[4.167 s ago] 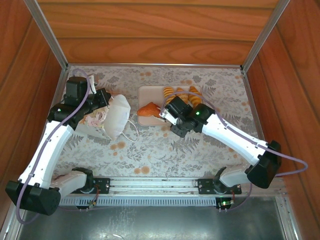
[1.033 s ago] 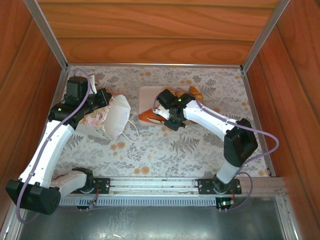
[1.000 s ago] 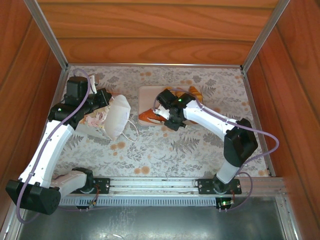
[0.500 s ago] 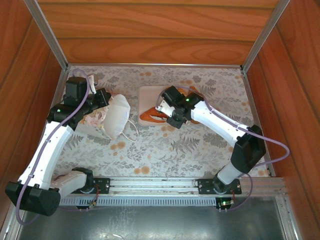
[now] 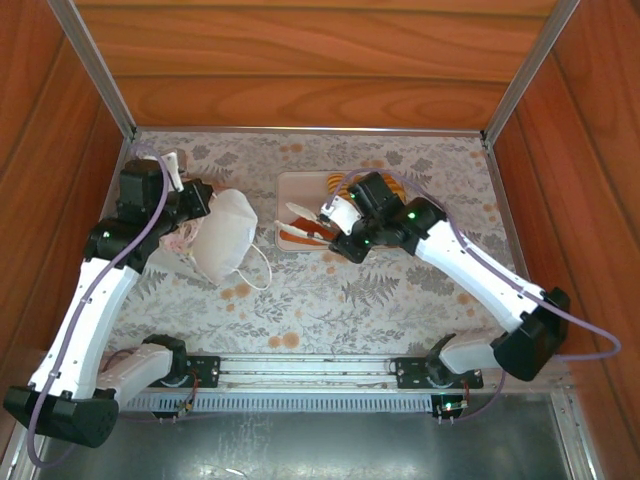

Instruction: Take the fake bread out of the paper bag

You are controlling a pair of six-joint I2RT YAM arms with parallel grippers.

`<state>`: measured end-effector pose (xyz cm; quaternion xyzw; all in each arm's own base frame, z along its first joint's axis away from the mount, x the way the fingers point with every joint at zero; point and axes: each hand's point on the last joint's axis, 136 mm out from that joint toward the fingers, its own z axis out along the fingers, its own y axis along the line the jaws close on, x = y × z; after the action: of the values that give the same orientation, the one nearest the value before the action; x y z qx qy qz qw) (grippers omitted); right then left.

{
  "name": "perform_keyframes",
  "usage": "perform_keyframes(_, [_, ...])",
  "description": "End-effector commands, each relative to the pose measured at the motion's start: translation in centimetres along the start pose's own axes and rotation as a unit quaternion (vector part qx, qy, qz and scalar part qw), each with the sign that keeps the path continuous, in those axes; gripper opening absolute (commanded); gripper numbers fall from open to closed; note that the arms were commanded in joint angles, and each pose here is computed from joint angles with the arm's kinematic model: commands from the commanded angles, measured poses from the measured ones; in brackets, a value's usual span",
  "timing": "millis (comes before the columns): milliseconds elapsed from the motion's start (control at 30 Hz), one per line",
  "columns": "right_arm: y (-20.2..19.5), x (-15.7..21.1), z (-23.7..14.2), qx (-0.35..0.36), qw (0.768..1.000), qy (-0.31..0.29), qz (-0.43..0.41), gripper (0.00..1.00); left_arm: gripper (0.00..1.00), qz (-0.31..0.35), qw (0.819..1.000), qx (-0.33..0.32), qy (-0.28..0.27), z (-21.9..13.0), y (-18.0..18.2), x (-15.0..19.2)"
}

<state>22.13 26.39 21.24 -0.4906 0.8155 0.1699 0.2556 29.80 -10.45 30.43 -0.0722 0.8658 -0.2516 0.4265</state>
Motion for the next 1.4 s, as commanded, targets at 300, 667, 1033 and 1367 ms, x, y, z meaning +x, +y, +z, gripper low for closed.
perform_keyframes(300, [11.0,-3.5,-1.0,-0.261,0.956,-0.134,0.031,0.41,0.0,-0.012,0.991,-0.131,-0.019,-3.7,4.9,1.5])
perform_keyframes(667, [13.3,-2.7,3.2,-0.238,0.969,-0.063,0.001,0.41,0.0,-0.036,0.99,-0.135,-0.007,-1.5,4.6,0.5])
perform_keyframes(1033, [9.7,-5.5,11.3,-0.141,0.99,0.008,0.023,0.41,0.0,0.005,0.996,-0.085,0.023,1.1,2.4,-0.5])
perform_keyframes(1367, [8.5,-8.7,15.2,-0.08,0.997,-0.001,0.013,0.43,0.0,0.048,0.998,-0.006,0.051,0.8,-0.8,-0.3])
